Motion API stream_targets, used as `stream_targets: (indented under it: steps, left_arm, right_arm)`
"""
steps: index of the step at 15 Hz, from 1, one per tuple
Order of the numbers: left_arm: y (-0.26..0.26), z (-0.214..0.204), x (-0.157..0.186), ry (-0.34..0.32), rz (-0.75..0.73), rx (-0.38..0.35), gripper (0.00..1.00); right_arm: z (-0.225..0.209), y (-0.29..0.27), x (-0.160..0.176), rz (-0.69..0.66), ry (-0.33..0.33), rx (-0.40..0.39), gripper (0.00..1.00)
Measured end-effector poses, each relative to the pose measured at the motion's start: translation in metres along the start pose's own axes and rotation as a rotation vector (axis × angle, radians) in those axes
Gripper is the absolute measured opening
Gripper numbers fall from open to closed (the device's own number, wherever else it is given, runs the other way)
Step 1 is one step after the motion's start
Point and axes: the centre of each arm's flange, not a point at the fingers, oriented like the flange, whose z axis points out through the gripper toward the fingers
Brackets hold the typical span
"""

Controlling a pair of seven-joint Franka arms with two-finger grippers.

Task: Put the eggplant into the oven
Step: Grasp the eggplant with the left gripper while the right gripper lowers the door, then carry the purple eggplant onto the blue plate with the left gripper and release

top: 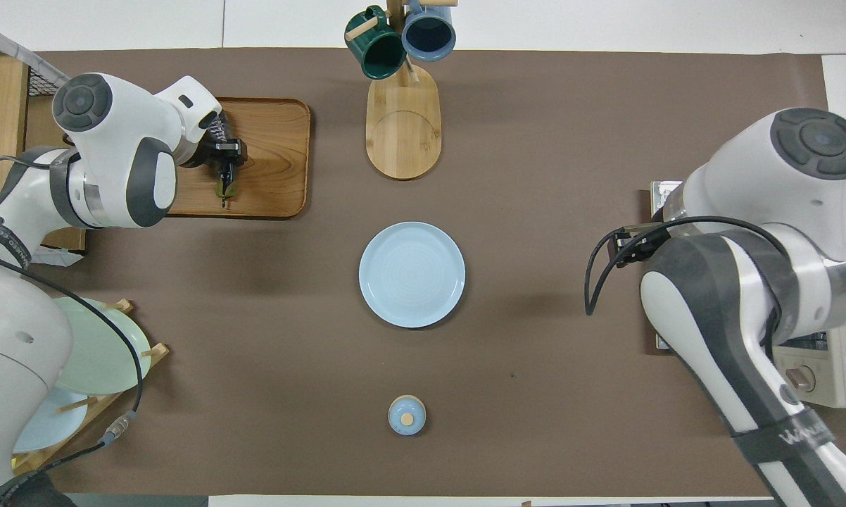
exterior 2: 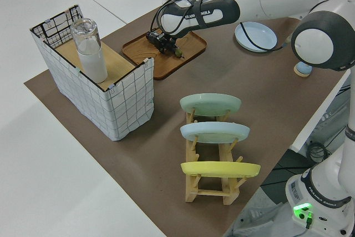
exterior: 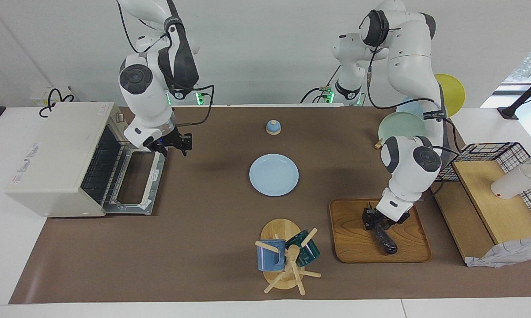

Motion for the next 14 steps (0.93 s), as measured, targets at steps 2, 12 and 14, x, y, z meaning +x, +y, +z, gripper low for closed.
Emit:
stream_targets:
  steps: [2,12,14]
  left_arm:
    - [0.000,-0.002,0.001,0.002,0.001,0.000,0.30]
    - [0.163,-0.155,-0.044,-0.111,-0.138,-0.073,0.27]
    - [0.243,-0.137,-0.085,-0.104,-0.156,-0.085,0.27]
  right_arm:
    - [-0.031,0.016,-0.010,0.025,-0.007,0.004,0.64]
    - [-0.067,0.042,-0.018,0.054,0.001,0.012,0.74]
    - [-0.067,0.042,-0.018,0.054,0.002,0.012,0.78]
